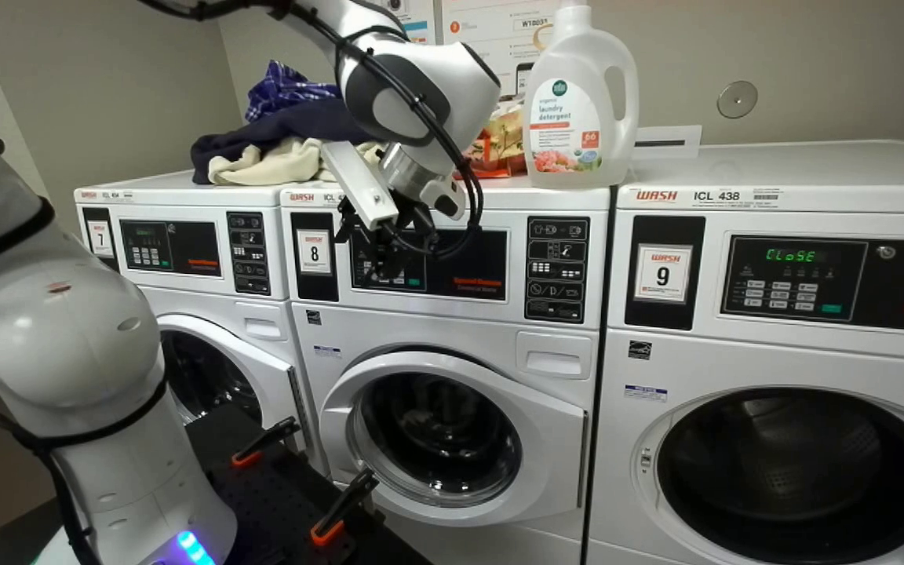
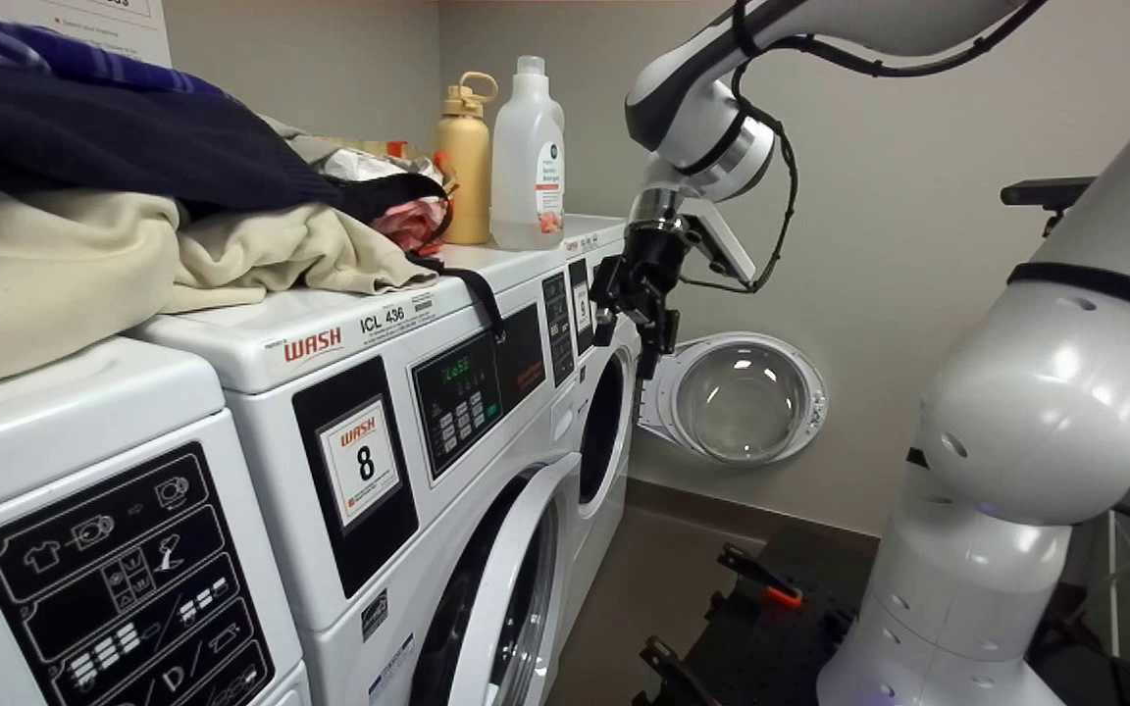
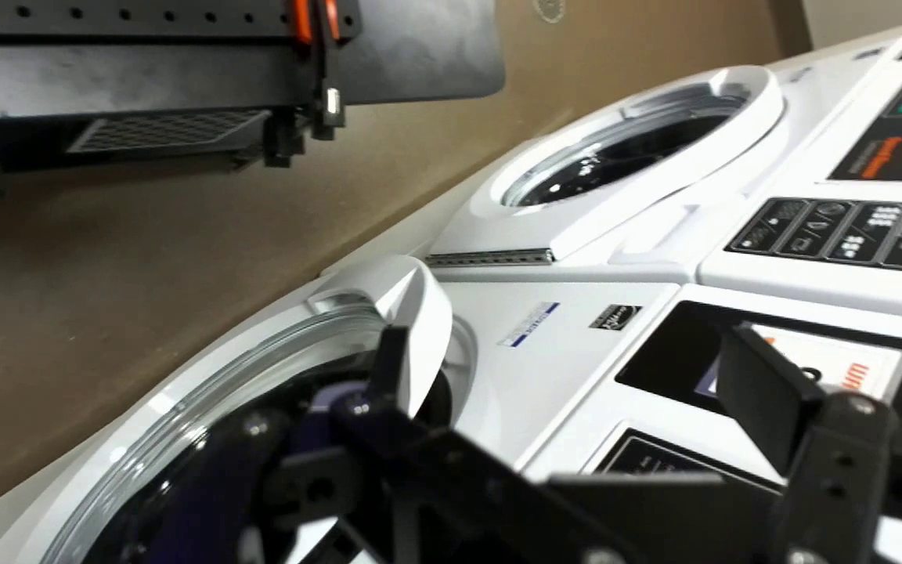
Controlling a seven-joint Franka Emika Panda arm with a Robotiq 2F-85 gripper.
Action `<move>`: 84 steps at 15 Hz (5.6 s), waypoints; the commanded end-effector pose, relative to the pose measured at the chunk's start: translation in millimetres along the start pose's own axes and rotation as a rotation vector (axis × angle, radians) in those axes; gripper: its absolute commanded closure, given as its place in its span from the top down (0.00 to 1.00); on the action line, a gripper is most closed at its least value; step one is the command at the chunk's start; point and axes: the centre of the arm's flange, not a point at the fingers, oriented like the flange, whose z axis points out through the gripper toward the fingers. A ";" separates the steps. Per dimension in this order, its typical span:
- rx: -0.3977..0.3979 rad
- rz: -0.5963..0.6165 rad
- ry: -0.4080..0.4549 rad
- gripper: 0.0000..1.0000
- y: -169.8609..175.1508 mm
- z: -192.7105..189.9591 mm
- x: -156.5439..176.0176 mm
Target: Open the detergent compartment of the washing machine in the middle
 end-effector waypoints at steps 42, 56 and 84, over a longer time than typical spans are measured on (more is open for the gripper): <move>1.439 0.203 0.526 1.00 286.3 46.7 72.6; 1.441 0.130 1.104 1.00 367.9 132.6 125.3; 1.486 0.110 1.405 1.00 377.3 173.4 199.7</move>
